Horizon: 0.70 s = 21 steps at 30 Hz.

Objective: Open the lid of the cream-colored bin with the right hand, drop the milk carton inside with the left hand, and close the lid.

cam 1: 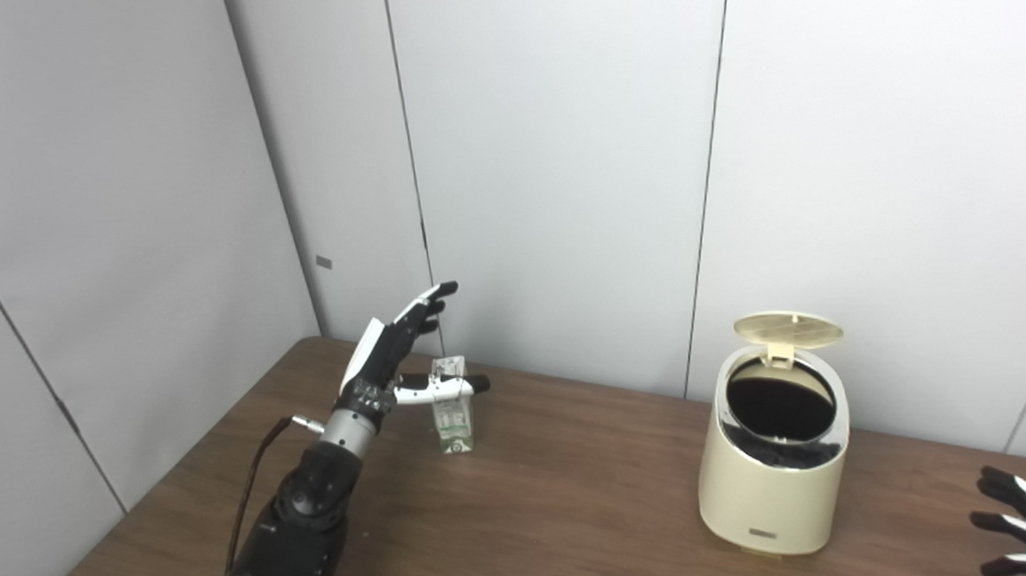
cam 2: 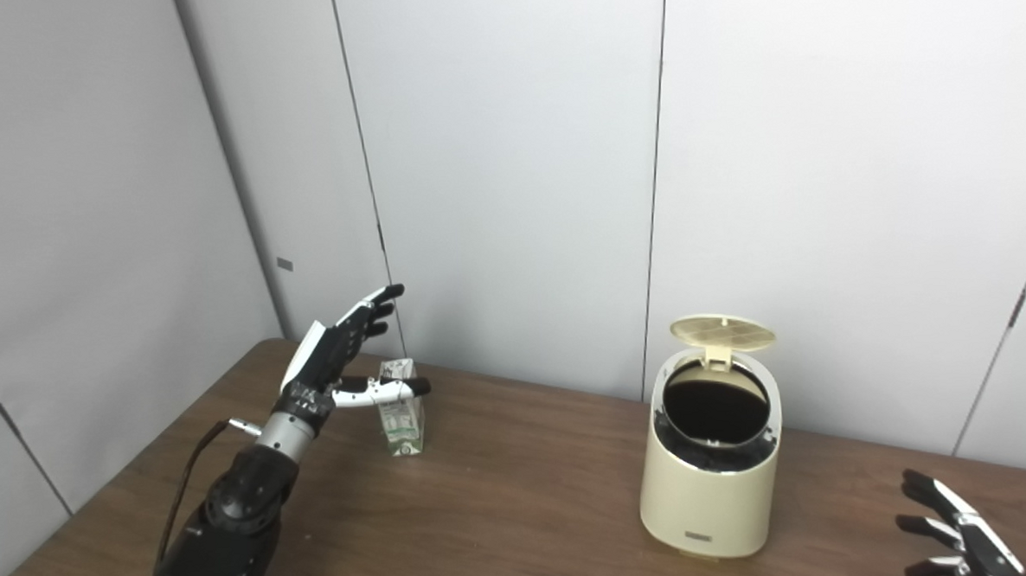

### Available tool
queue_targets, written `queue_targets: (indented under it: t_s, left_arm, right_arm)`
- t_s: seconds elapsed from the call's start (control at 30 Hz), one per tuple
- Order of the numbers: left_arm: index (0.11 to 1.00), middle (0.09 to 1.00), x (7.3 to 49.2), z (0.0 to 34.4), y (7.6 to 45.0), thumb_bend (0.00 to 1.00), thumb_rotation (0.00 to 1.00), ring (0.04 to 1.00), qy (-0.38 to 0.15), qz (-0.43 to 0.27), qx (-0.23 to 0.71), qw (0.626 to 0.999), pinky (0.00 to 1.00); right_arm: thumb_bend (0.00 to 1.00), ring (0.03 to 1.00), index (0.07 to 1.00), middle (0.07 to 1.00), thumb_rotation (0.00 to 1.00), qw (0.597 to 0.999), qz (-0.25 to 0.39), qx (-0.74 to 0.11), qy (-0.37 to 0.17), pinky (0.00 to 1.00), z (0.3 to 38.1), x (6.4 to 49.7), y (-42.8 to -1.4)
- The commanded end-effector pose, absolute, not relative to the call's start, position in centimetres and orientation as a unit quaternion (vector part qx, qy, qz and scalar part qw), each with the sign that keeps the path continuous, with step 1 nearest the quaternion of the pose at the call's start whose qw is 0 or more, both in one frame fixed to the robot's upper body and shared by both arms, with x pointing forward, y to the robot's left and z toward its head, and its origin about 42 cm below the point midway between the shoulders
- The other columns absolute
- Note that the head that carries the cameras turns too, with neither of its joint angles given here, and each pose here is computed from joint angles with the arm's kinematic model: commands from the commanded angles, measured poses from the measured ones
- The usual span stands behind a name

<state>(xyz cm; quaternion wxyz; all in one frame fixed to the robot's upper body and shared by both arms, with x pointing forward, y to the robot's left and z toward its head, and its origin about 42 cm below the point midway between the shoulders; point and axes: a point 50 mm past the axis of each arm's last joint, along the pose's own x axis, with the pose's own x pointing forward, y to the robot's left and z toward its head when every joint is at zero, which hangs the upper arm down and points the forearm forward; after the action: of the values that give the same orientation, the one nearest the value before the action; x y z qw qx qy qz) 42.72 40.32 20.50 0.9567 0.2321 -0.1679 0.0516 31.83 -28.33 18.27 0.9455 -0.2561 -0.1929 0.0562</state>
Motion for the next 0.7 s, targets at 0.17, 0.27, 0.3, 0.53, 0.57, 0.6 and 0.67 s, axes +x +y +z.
queue_targets:
  t_s: [0.17,0.27,0.3,0.53,0.57,0.6,0.67]
  left_arm:
    - [0.880,0.857,43.6,23.8,42.2,0.89,0.18,0.855,-0.191,0.081,0.246,0.947,0.81]
    - [0.884,0.851,43.5,23.8,42.4,0.89,0.18,0.840,-0.185,0.078,0.244,0.949,0.80]
    - [0.885,0.849,43.4,23.8,42.4,0.91,0.18,0.835,-0.183,0.077,0.243,0.949,0.80]
    - [0.888,0.846,43.3,23.5,43.1,0.93,0.19,0.825,-0.170,0.075,0.240,0.953,0.81]
    - [0.888,0.846,43.3,23.5,43.1,0.94,0.19,0.825,-0.166,0.076,0.239,0.954,0.81]
    - [0.885,0.843,43.3,23.4,43.2,0.94,0.18,0.822,-0.162,0.077,0.236,0.955,0.81]
    - [0.878,0.838,43.5,23.3,43.5,0.94,0.18,0.817,-0.156,0.077,0.234,0.956,0.80]
  right_arm:
    - [0.80,0.794,0.884,0.879,0.50,0.937,0.051,-0.264,-0.224,0.56,20.0,31.9,-28.8]
    - [0.80,0.792,0.884,0.879,0.51,0.937,0.053,-0.265,-0.220,0.56,20.0,31.7,-28.9]
    - [0.81,0.790,0.884,0.878,0.51,0.938,0.053,-0.265,-0.218,0.56,20.0,31.7,-28.9]
    - [0.81,0.784,0.875,0.875,0.50,0.939,0.053,-0.260,-0.218,0.56,19.9,31.5,-28.8]
    - [0.80,0.786,0.875,0.875,0.50,0.939,0.054,-0.260,-0.219,0.56,19.9,31.5,-28.8]
    - [0.80,0.788,0.875,0.877,0.50,0.939,0.055,-0.260,-0.219,0.56,19.9,31.4,-28.8]
    - [0.79,0.792,0.875,0.880,0.50,0.939,0.054,-0.260,-0.217,0.57,19.9,31.3,-28.8]
